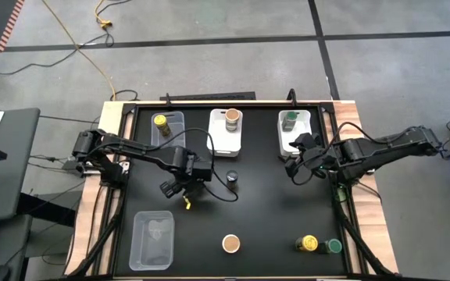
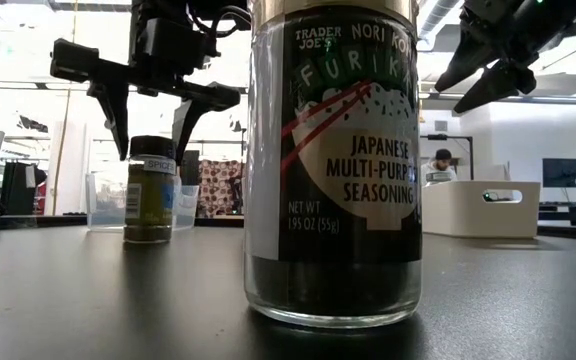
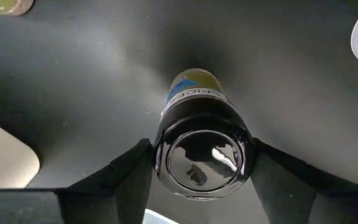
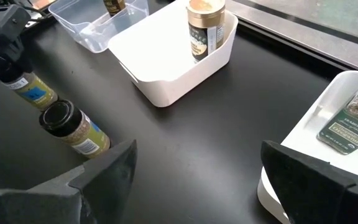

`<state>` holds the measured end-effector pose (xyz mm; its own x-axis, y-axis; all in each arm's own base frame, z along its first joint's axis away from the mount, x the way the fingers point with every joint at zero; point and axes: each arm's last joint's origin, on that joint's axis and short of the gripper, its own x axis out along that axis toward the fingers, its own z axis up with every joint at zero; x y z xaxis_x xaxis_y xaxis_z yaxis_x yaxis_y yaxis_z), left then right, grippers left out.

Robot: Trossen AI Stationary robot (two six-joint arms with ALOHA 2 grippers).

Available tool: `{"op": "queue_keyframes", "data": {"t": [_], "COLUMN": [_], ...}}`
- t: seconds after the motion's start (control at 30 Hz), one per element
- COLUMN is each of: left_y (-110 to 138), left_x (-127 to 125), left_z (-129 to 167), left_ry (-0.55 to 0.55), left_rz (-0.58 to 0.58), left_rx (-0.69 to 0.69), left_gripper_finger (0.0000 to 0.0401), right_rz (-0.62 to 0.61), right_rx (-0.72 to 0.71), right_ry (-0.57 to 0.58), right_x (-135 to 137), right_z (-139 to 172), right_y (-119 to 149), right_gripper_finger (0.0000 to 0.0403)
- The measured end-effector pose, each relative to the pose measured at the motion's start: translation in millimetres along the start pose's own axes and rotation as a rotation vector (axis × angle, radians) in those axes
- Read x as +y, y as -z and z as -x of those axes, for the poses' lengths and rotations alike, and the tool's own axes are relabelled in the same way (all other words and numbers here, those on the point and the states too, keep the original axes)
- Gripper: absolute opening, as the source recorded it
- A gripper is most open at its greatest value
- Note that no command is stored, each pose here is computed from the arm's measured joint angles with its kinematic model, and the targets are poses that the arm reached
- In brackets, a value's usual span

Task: Sort spices by type
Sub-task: Put the left black spice bottle into the bottom transparent bin

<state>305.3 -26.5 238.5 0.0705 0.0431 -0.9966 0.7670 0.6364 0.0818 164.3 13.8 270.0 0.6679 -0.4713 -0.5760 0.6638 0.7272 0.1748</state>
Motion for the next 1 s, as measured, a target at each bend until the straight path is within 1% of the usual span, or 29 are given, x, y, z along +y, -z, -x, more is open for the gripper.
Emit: {"op": "queue_keyframes", "data": {"t": [0.2, 0.3, 0.37, 0.43, 0.53, 0.7, 0.77, 0.83, 0.9, 1.0], "left_y": [4, 6, 6, 5, 5, 4, 3, 4, 4, 2], "left_x": [3, 4, 6, 10, 12, 5, 3, 1, -1, 0], "left_z": [0, 2, 8, 18, 35, 66, 77, 86, 93, 97], "left_ry": [0.004, 0.008, 0.003, -0.012, -0.015, 0.006, 0.010, 0.008, 0.002, -0.009], "left_rz": [0.005, 0.022, 0.030, 0.074, 0.180, 0.314, 0.419, 0.568, 0.776, 1.120], "left_rx": [0.005, 0.009, 0.005, -0.008, -0.004, 0.021, 0.025, 0.028, 0.025, 0.006], "left_gripper_finger": [0.0295, 0.0301, 0.0302, 0.0302, 0.0302, 0.0302, 0.0302, 0.0302, 0.0302, 0.0302], "right_rz": [-0.005, -0.005, -0.004, -0.003, 0.016, 0.047, 0.060, 0.064, 0.064, 0.068], "right_rx": [-0.004, -0.004, -0.004, -0.003, 0.000, 0.009, 0.011, 0.012, 0.013, 0.013], "right_ry": [-0.004, -0.004, -0.003, -0.003, 0.000, 0.007, 0.007, 0.009, 0.008, 0.008], "right_x": [0, 0, 0, 0, 0, -1, -1, -1, -1, -1], "right_z": [0, 0, 0, 0, 0, 0, 0, 0, 0, 0], "right_y": [0, 0, 0, 0, 0, 1, 1, 1, 1, 1], "right_gripper_finger": [0.0372, 0.0372, 0.0372, 0.0372, 0.0372, 0.0372, 0.0372, 0.0372, 0.0372, 0.0372]}}
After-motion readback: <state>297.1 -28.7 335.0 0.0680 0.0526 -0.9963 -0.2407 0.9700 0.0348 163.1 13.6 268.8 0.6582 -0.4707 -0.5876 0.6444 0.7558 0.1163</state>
